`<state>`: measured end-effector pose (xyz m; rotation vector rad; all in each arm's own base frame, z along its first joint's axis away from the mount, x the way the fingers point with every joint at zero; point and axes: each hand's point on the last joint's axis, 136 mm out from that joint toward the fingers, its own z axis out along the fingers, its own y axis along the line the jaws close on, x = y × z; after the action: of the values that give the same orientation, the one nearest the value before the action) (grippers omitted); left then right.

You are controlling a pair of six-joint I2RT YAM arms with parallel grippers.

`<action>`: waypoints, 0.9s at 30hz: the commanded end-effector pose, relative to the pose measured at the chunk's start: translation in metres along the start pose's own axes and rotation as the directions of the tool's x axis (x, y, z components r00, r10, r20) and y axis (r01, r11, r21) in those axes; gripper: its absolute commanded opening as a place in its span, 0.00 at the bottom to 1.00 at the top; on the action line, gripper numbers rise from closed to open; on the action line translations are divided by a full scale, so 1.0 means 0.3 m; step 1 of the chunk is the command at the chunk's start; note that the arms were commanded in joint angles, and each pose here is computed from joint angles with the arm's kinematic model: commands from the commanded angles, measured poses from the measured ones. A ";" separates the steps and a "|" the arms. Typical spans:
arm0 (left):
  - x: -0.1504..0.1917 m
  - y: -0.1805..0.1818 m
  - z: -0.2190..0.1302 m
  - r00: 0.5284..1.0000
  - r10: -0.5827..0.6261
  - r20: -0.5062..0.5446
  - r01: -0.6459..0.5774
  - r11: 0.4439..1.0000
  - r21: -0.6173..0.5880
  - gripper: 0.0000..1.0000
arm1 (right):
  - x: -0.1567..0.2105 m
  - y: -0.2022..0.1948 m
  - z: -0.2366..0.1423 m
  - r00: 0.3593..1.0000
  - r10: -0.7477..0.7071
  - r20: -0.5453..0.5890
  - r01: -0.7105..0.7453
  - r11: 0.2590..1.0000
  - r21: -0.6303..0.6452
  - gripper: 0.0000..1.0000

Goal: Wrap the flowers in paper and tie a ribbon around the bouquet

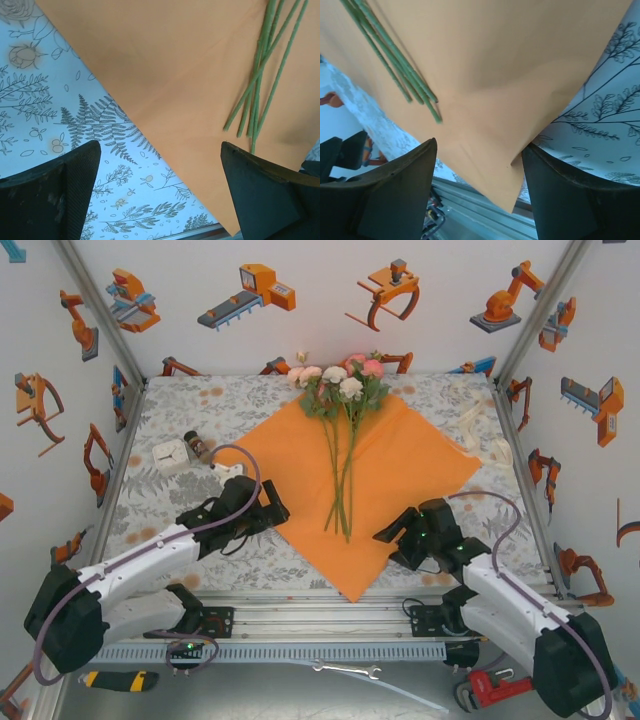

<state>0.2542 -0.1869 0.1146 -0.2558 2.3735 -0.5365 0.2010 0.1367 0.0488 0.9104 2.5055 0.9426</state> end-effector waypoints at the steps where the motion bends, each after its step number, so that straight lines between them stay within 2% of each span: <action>1: 0.003 -0.080 0.003 0.997 0.072 -0.001 -0.071 0.991 0.114 0.97 | 0.011 0.063 -0.013 0.999 0.050 -0.019 -0.051 0.996 -0.078 0.60; 6: 0.038 -0.209 -0.001 0.975 0.223 -0.006 -0.213 0.940 0.267 1.00 | 0.024 0.092 -0.024 0.998 0.054 -0.039 -0.058 0.993 -0.107 0.62; 8: 0.054 -0.252 -0.013 0.957 0.289 0.011 -0.278 0.909 0.311 1.00 | 0.018 0.108 -0.024 0.998 0.049 -0.033 -0.052 0.991 -0.122 0.66; 11: 0.072 -0.314 -0.036 0.930 0.364 0.047 -0.353 0.852 0.386 0.99 | -0.002 0.152 -0.020 0.999 0.039 -0.014 -0.041 0.987 -0.157 0.65; 13: 0.071 -0.341 -0.053 0.908 0.410 0.089 -0.410 0.821 0.399 0.99 | -0.011 0.184 -0.017 0.999 0.035 -0.015 -0.037 0.985 -0.171 0.55; 14: 0.070 -0.357 -0.065 0.890 0.439 0.123 -0.449 0.797 0.404 0.99 | -0.014 0.197 -0.013 0.999 0.033 -0.019 -0.036 0.985 -0.171 0.44; 17: 0.093 -0.421 -0.122 0.790 0.559 0.252 -0.608 0.661 0.440 0.99 | -0.024 0.215 -0.007 0.999 0.037 -0.019 -0.040 0.987 -0.157 0.16; 18: 0.129 -0.449 -0.146 0.732 0.614 0.297 -0.671 0.569 0.475 0.99 | -0.031 0.219 -0.008 0.999 0.040 -0.013 -0.042 0.988 -0.150 0.11; 19: 0.172 -0.470 -0.169 0.672 0.665 0.327 -0.719 0.479 0.504 0.99 | -0.036 0.221 -0.009 0.999 0.043 -0.007 -0.043 0.989 -0.139 0.10; 21: 0.240 -0.472 -0.185 0.572 0.746 0.340 -0.780 0.366 0.508 1.00 | -0.046 0.224 -0.018 0.999 0.047 0.004 -0.047 0.992 -0.115 0.11; 25: 0.339 -0.446 -0.184 0.431 0.831 0.352 -0.842 0.230 0.488 0.97 | -0.062 0.235 -0.040 0.998 0.047 0.029 -0.044 0.995 -0.092 0.15; 27: 0.381 -0.440 -0.187 0.363 0.856 0.368 -0.862 0.158 0.481 0.97 | -0.068 0.249 -0.042 0.998 0.048 0.036 -0.044 0.993 -0.110 0.13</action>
<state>0.1513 -0.3246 0.1588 1.1743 1.8261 -0.7302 0.2410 0.1636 0.1033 0.9408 2.4016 1.0863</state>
